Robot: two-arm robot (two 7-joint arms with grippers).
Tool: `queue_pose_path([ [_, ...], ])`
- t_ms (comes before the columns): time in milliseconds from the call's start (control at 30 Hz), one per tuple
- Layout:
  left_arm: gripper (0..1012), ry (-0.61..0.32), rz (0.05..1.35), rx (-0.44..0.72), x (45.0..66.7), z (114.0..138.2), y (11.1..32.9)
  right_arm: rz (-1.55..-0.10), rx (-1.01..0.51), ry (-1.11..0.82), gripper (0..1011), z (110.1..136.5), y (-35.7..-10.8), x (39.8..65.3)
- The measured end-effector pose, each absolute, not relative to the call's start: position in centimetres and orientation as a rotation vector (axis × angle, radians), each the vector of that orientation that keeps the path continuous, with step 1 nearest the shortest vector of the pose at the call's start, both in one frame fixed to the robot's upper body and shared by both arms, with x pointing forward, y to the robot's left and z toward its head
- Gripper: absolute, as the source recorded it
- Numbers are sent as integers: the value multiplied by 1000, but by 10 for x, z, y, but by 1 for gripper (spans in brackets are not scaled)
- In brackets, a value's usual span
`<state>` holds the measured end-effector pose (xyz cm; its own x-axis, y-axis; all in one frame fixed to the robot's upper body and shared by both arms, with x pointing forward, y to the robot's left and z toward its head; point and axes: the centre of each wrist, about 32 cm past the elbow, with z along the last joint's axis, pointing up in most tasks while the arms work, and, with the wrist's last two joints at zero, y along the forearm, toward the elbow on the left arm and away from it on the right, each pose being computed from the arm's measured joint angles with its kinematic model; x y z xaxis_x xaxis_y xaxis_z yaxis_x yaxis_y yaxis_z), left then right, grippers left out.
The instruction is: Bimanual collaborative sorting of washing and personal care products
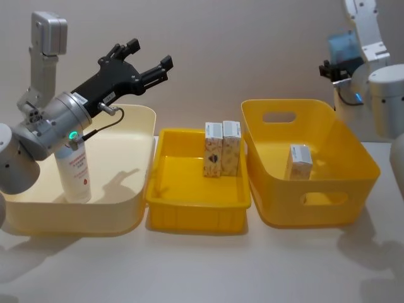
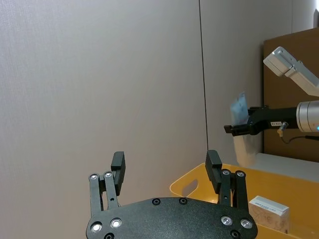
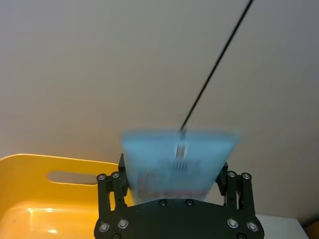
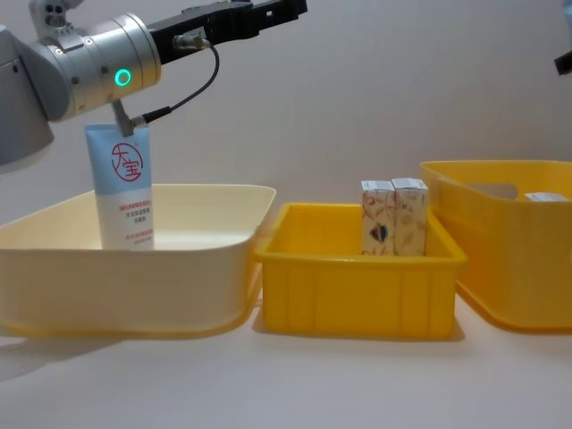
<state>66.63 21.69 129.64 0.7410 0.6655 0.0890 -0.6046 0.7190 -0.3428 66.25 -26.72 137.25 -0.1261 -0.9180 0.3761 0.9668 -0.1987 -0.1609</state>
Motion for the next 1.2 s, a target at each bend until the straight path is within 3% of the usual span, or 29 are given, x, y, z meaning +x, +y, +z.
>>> queue_pose_path([
  [100,1002,-212,708,-303,666,1296,217,-1722,-457,-130,1000,1373,-269,663],
  [900,1002,-212,708,-303,666,1296,217,-1762,-453,-89,1001,1375,-278,666],
  [1200,1001,-212,708,-303,666,1296,217,-1759,-385,-82,1001,1382,-276,663],
])
